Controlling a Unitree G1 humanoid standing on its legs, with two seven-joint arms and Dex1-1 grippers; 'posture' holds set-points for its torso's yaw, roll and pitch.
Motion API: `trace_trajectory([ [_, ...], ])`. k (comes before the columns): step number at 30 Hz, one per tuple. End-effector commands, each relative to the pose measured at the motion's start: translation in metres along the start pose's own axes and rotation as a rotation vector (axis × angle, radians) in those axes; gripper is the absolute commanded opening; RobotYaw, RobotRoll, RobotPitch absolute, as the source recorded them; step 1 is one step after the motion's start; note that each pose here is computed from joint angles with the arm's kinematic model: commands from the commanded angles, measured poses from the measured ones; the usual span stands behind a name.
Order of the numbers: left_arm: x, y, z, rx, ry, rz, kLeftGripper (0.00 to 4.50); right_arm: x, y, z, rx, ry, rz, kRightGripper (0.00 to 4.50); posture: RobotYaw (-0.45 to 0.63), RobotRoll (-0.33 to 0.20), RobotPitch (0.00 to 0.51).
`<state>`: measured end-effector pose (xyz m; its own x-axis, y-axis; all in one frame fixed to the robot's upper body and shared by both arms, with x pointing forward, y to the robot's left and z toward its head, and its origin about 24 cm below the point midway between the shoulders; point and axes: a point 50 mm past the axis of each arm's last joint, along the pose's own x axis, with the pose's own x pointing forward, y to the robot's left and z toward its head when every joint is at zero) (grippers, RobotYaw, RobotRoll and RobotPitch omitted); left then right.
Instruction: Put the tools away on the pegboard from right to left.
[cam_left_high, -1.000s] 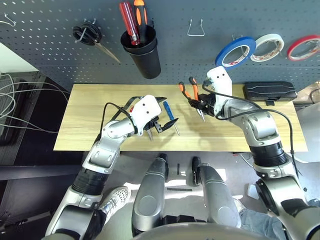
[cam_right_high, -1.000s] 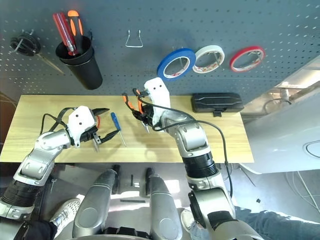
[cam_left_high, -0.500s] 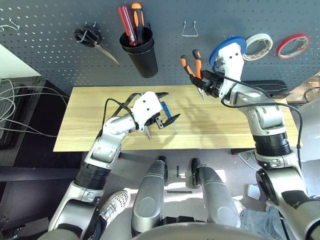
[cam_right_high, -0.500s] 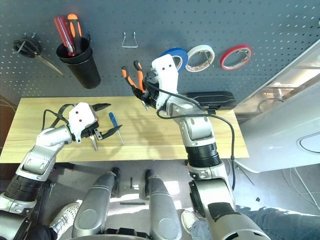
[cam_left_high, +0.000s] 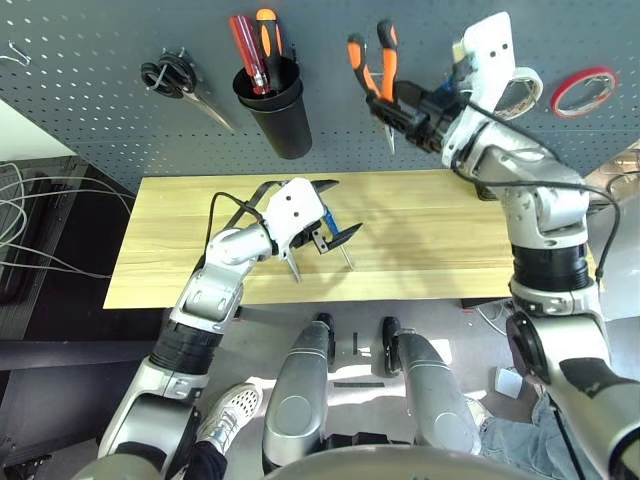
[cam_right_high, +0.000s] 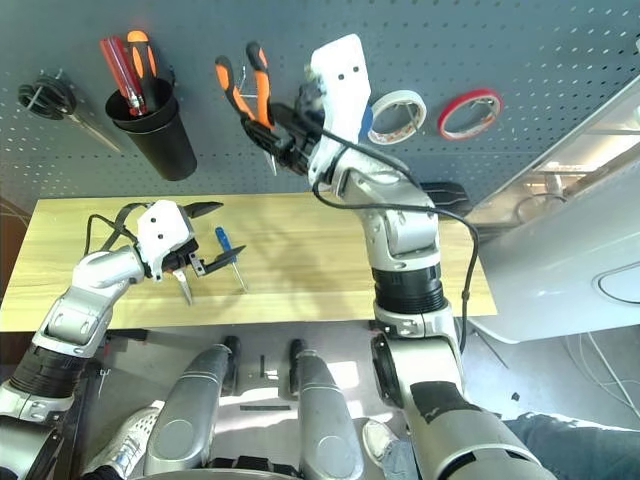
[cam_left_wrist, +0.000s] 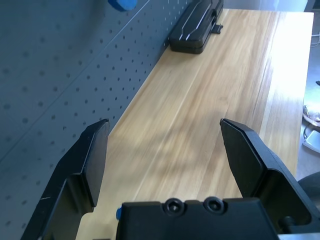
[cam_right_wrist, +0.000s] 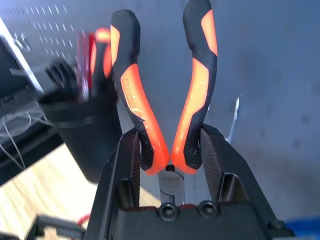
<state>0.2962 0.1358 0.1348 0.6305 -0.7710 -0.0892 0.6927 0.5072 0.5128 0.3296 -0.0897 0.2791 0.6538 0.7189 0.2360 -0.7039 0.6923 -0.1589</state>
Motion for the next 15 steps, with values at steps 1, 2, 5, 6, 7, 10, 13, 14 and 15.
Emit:
trace_trajectory([
  [1, 0.002, -0.001, -0.001, -0.033, -0.028, 0.008, 4.50, 0.005, 0.005, 0.030, -0.005, -0.129, 0.009, 1.88, 0.16, 0.000, 0.277],
  [2, 0.003, 0.000, 0.001, -0.035, -0.040, 0.016, 4.50, 0.006, 0.005, 0.035, -0.005, -0.150, 0.006, 1.88, 0.16, 0.000, 0.277],
  [5, 0.006, 0.005, 0.007, -0.047, -0.087, 0.064, 4.50, 0.011, 0.006, 0.047, -0.030, -0.221, -0.006, 1.88, 0.16, 0.000, 0.273],
  [6, 0.007, 0.007, 0.009, -0.052, -0.102, 0.077, 4.50, 0.012, 0.006, 0.049, -0.041, -0.241, -0.010, 1.88, 0.16, 0.000, 0.272],
  [7, 0.007, 0.008, 0.009, -0.055, -0.110, 0.084, 4.50, 0.013, 0.006, 0.051, -0.048, -0.252, -0.013, 1.88, 0.16, 0.000, 0.272],
  [10, 0.010, 0.011, 0.018, -0.084, -0.170, 0.116, 4.50, 0.016, 0.006, 0.055, -0.096, -0.295, -0.025, 1.88, 0.16, 0.000, 0.270],
  [13, 0.011, 0.014, 0.027, -0.100, -0.229, 0.142, 4.50, 0.019, 0.005, 0.053, -0.134, -0.311, -0.044, 1.88, 0.17, 0.000, 0.270],
  [14, 0.012, 0.015, 0.031, -0.102, -0.250, 0.153, 4.50, 0.020, 0.005, 0.051, -0.150, -0.316, -0.050, 1.88, 0.17, 0.000, 0.270],
  [15, 0.012, 0.016, 0.033, -0.104, -0.267, 0.164, 4.50, 0.021, 0.005, 0.049, -0.163, -0.316, -0.054, 1.88, 0.17, 0.000, 0.270],
])
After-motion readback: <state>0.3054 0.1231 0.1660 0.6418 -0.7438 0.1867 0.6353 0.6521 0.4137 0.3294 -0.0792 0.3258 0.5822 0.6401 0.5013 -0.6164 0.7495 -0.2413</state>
